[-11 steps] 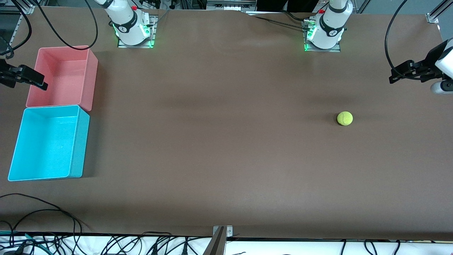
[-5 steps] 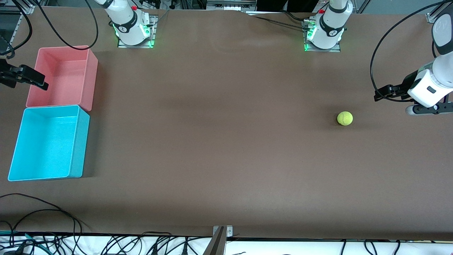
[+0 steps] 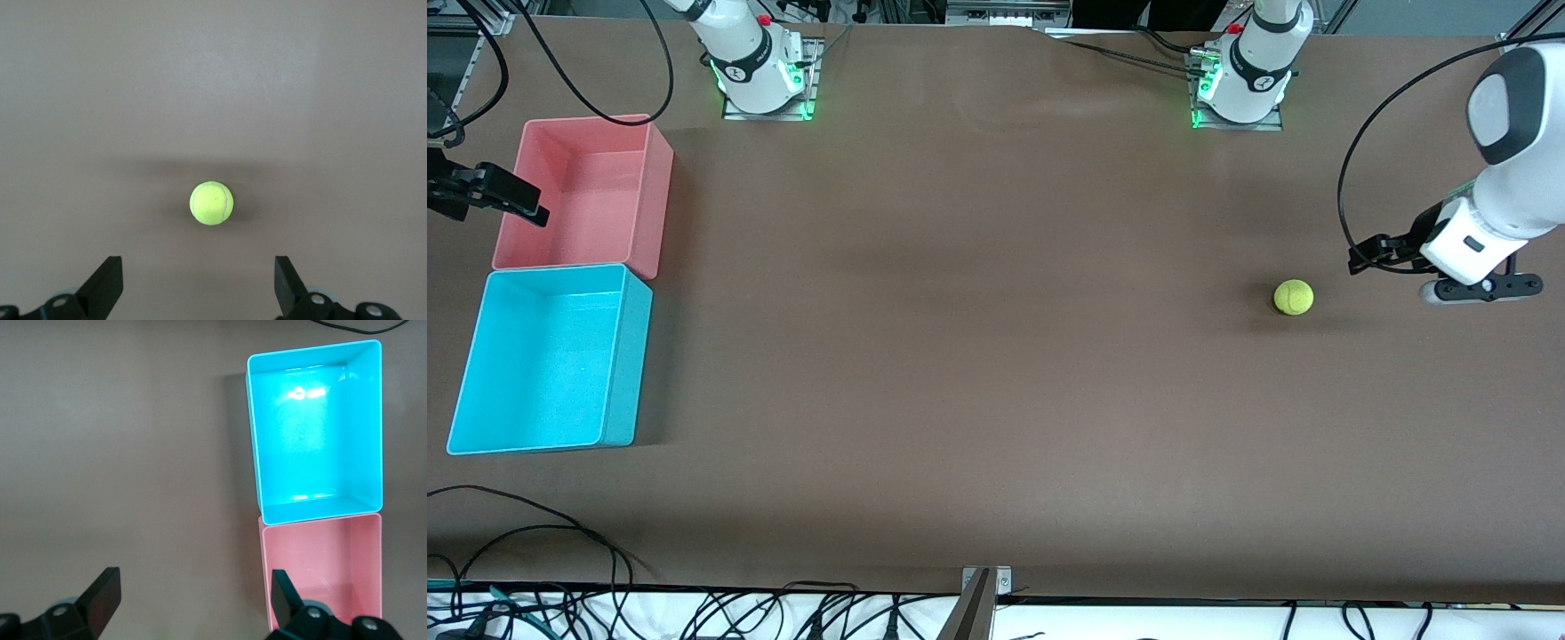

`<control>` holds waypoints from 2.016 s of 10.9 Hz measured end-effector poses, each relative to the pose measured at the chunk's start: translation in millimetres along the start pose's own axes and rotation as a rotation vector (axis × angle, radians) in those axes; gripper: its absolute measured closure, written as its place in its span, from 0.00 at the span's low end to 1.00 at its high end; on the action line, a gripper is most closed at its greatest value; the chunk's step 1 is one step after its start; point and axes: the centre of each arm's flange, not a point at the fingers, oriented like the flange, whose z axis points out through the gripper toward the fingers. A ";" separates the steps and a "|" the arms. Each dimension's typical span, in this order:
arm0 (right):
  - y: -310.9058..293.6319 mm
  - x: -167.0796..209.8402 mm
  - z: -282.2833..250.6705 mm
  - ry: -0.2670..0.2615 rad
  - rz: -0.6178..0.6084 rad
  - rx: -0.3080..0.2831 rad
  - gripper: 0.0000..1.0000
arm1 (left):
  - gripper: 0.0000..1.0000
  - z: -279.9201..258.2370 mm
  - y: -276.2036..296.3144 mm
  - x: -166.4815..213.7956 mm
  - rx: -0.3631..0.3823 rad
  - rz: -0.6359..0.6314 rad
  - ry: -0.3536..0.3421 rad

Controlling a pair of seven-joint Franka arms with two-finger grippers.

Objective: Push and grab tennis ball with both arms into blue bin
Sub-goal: 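Lower the left gripper down beside the tennis ball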

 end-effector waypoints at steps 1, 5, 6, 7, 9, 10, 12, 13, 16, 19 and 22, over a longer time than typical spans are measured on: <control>-1.4 0.0 -0.1 0.000 -0.003 0.000 0.00 | 0.00 12.3 0.2 -0.9 0.000 0.001 0.010; -3.3 -0.3 -0.7 0.001 -0.006 0.000 0.00 | 0.00 55.9 1.1 -8.3 -0.002 0.004 0.043; -3.6 -0.3 -0.8 0.001 -0.006 0.000 0.00 | 0.00 67.2 1.2 -11.8 -0.002 0.005 0.043; -8.6 -0.4 -1.0 0.002 -0.016 0.000 0.00 | 0.00 77.8 1.5 -15.6 -0.002 0.006 0.037; -21.1 -0.8 -1.5 0.003 -0.039 -0.005 0.00 | 0.00 96.7 1.7 -21.5 -0.003 0.007 0.037; -22.9 -0.9 -1.7 0.003 -0.043 -0.007 0.00 | 0.00 106.1 1.7 -24.7 -0.003 0.007 0.037; -22.2 -0.8 -1.9 0.004 -0.042 -0.008 0.00 | 0.00 119.1 -2.7 -27.4 -0.004 -0.002 0.035; -21.7 -0.8 -2.0 0.004 -0.041 -0.009 0.00 | 0.00 125.4 -4.5 -26.3 -0.005 -0.005 0.041; -21.6 -0.8 -2.2 0.005 -0.041 -0.010 0.00 | 0.01 158.4 -6.5 -24.6 -0.008 -0.009 0.043; -21.4 -0.8 -2.3 0.005 -0.041 -0.011 0.00 | 0.31 174.7 -9.2 -22.9 -0.010 -0.009 0.028; -21.1 -0.8 -2.3 0.005 -0.040 -0.011 0.00 | 0.68 175.4 -12.2 -22.9 -0.004 0.226 0.027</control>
